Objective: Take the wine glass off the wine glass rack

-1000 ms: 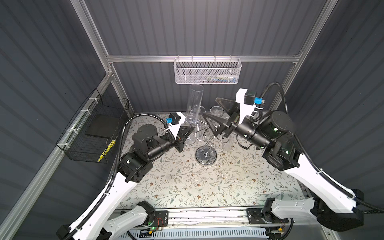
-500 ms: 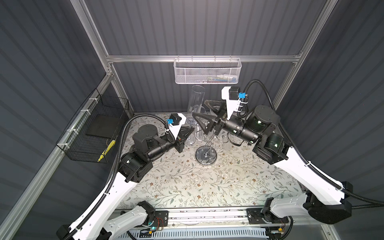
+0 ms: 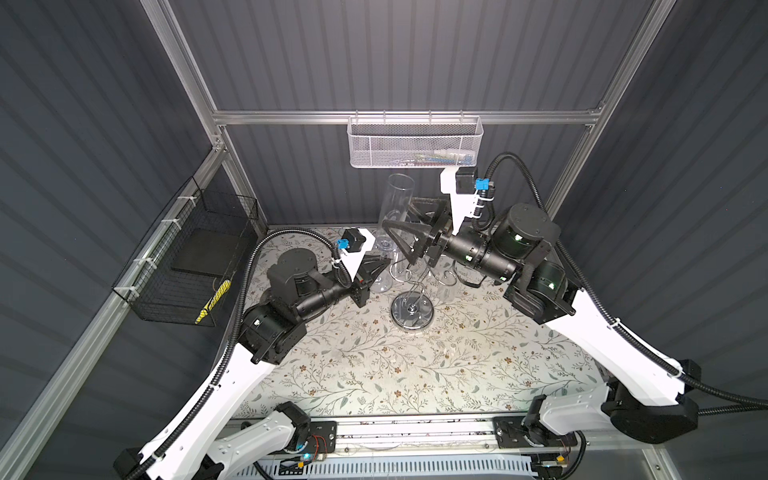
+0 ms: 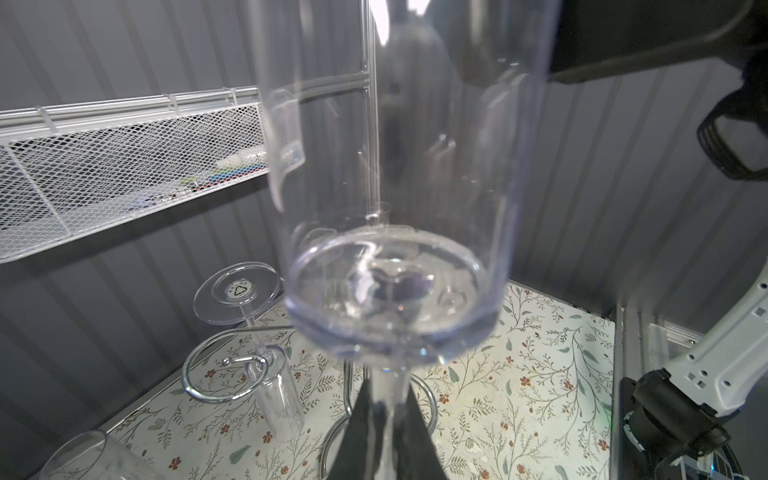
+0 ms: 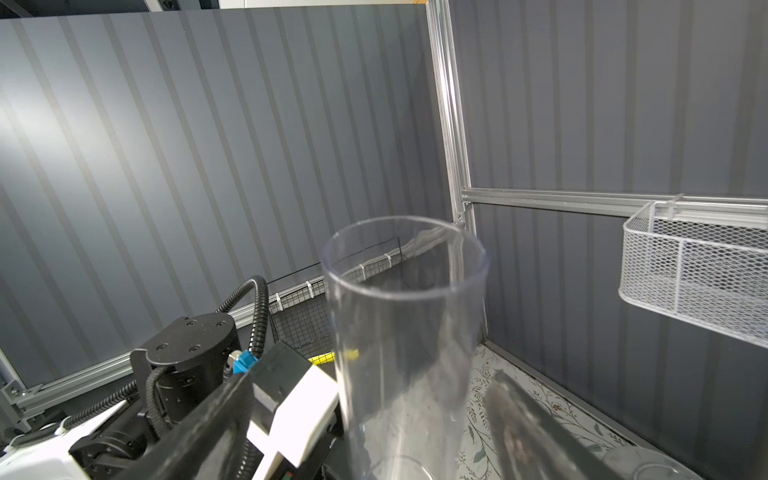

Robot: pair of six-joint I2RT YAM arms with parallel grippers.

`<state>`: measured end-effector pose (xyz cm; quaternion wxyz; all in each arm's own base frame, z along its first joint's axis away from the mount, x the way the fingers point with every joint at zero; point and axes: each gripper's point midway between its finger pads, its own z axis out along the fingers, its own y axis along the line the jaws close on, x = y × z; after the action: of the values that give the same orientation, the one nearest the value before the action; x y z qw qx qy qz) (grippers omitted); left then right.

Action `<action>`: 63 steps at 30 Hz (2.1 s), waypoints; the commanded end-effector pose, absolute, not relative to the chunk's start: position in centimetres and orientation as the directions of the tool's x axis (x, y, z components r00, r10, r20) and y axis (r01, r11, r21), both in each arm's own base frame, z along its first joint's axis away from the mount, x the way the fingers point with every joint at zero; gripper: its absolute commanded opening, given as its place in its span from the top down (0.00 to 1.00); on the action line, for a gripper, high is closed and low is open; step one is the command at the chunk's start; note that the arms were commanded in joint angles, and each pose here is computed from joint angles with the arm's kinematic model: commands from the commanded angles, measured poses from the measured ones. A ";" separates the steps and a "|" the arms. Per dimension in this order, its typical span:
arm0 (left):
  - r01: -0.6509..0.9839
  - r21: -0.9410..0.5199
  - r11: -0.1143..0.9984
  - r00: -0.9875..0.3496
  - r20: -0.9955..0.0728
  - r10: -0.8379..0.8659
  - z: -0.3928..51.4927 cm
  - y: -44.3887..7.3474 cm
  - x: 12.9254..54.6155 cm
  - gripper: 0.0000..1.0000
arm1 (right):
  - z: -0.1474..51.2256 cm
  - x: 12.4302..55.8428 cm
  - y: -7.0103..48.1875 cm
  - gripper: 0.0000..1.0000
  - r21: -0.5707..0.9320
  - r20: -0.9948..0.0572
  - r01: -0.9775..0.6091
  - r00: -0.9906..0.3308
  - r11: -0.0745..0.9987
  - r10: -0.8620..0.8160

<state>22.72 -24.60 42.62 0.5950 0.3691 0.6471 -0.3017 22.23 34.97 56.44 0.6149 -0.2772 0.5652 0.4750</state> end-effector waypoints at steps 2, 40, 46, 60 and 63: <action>0.860 0.085 0.504 0.022 -0.991 0.130 43.6 -24.8 21.7 1.00 | 56.5 22.3 34.8 0.16 0.193 -0.964 -0.890 -0.094 0.413 0.248; 0.876 0.119 0.468 0.030 -0.981 0.194 42.3 -25.3 21.5 1.00 | 54.1 24.3 34.7 0.55 0.223 -0.965 -0.850 -0.123 0.478 0.231; 0.873 0.121 0.472 0.032 -0.981 0.192 42.4 -25.2 21.5 1.00 | 54.1 24.3 34.5 0.61 0.216 -0.965 -0.853 -0.111 0.476 0.239; 0.869 0.070 0.491 0.021 -0.994 0.105 43.7 -24.7 21.0 0.48 | 54.7 23.8 33.4 0.61 0.178 -0.966 -0.856 -0.059 0.486 0.250; 0.868 0.062 0.493 0.021 -0.996 0.087 44.2 -24.3 20.5 0.42 | 55.1 23.6 32.9 0.60 0.163 -0.967 -0.855 -0.040 0.493 0.251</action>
<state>21.50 -24.60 42.98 0.5901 0.3912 0.6351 -0.3090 24.45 34.75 52.23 0.6070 -0.2686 0.6120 0.4300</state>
